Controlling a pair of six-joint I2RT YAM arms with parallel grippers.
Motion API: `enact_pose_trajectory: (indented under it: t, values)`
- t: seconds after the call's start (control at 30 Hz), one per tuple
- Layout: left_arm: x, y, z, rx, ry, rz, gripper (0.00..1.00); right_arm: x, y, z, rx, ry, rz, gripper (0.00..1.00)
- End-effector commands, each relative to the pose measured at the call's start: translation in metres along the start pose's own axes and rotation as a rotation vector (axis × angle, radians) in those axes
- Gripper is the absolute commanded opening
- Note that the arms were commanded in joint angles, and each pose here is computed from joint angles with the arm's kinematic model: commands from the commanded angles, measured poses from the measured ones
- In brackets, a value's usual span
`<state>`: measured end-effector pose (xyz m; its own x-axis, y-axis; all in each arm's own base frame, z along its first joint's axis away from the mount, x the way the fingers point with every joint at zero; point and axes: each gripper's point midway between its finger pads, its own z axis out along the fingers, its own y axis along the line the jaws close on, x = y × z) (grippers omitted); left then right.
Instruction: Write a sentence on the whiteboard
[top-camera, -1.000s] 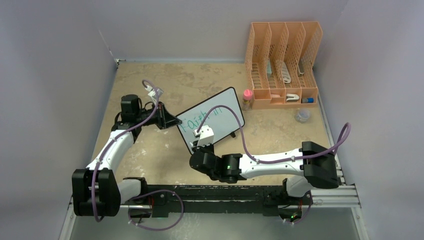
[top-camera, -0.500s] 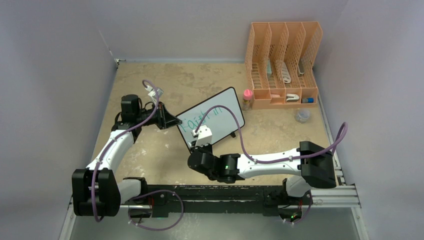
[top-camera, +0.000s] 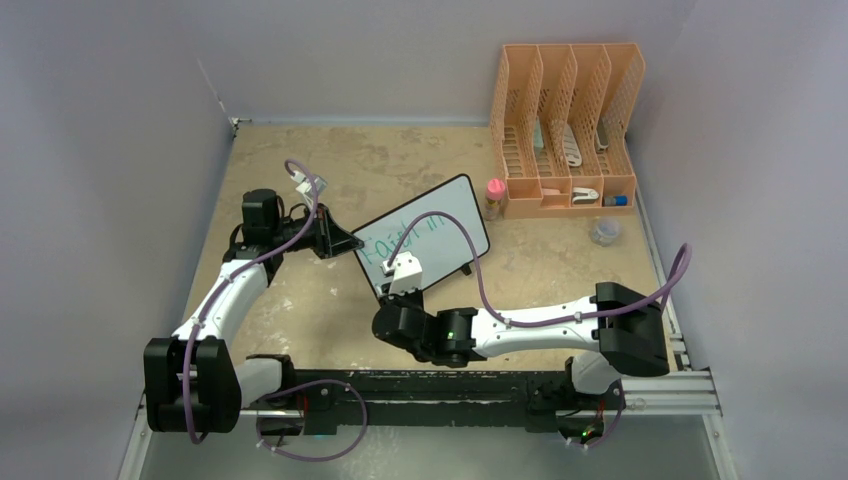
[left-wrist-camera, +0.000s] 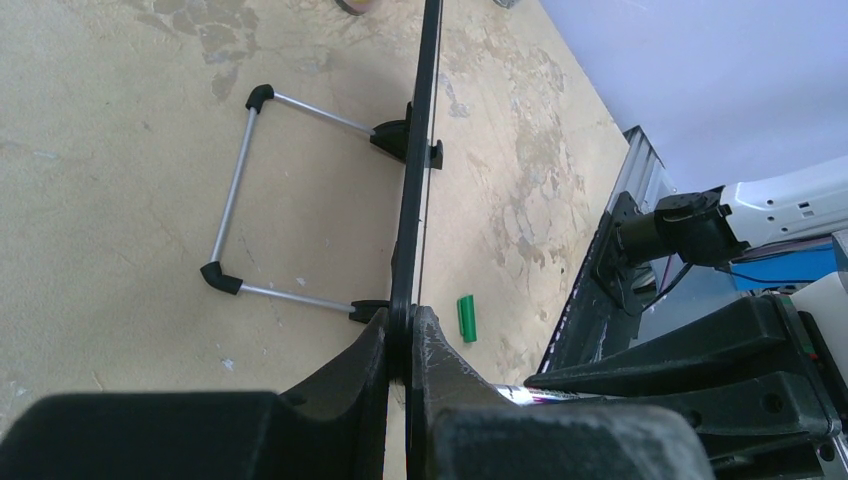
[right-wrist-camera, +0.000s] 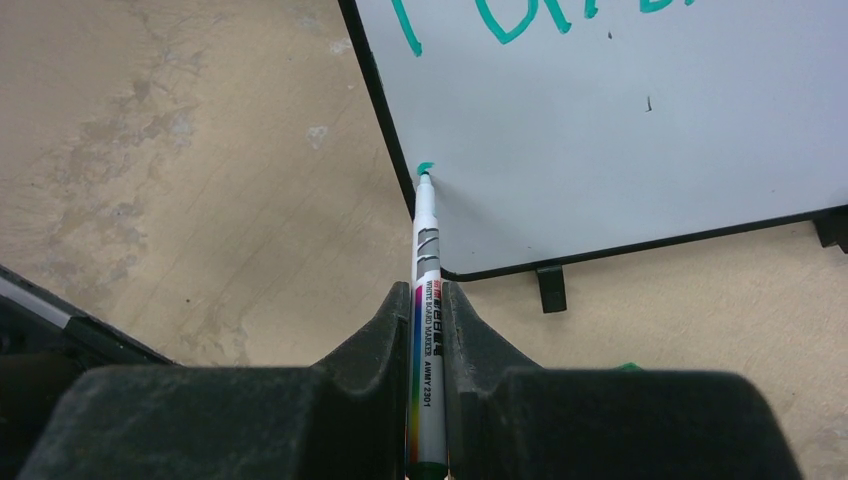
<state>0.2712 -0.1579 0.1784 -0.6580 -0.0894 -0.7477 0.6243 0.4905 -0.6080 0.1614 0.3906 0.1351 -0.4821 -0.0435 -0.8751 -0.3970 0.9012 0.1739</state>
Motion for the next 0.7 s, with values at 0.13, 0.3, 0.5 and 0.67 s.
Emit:
enact_pose_trajectory:
  t: [0.13, 0.3, 0.5, 0.67]
  values:
    - [0.001, 0.003, 0.002, -0.016, 0.012, 0.014, 0.00, -0.015, -0.007, 0.000, 0.068, -0.051, 0.038, 0.00]
    - [0.001, 0.002, 0.003, -0.012, 0.012, 0.014, 0.00, -0.017, -0.011, -0.001, 0.081, -0.057, 0.050, 0.00]
    - [0.001, 0.002, 0.003, -0.014, 0.013, 0.013, 0.00, -0.018, -0.015, -0.001, 0.096, -0.061, 0.062, 0.00]
    - [0.001, 0.002, 0.002, -0.015, 0.012, 0.015, 0.00, -0.021, -0.016, -0.003, 0.095, -0.067, 0.072, 0.00]
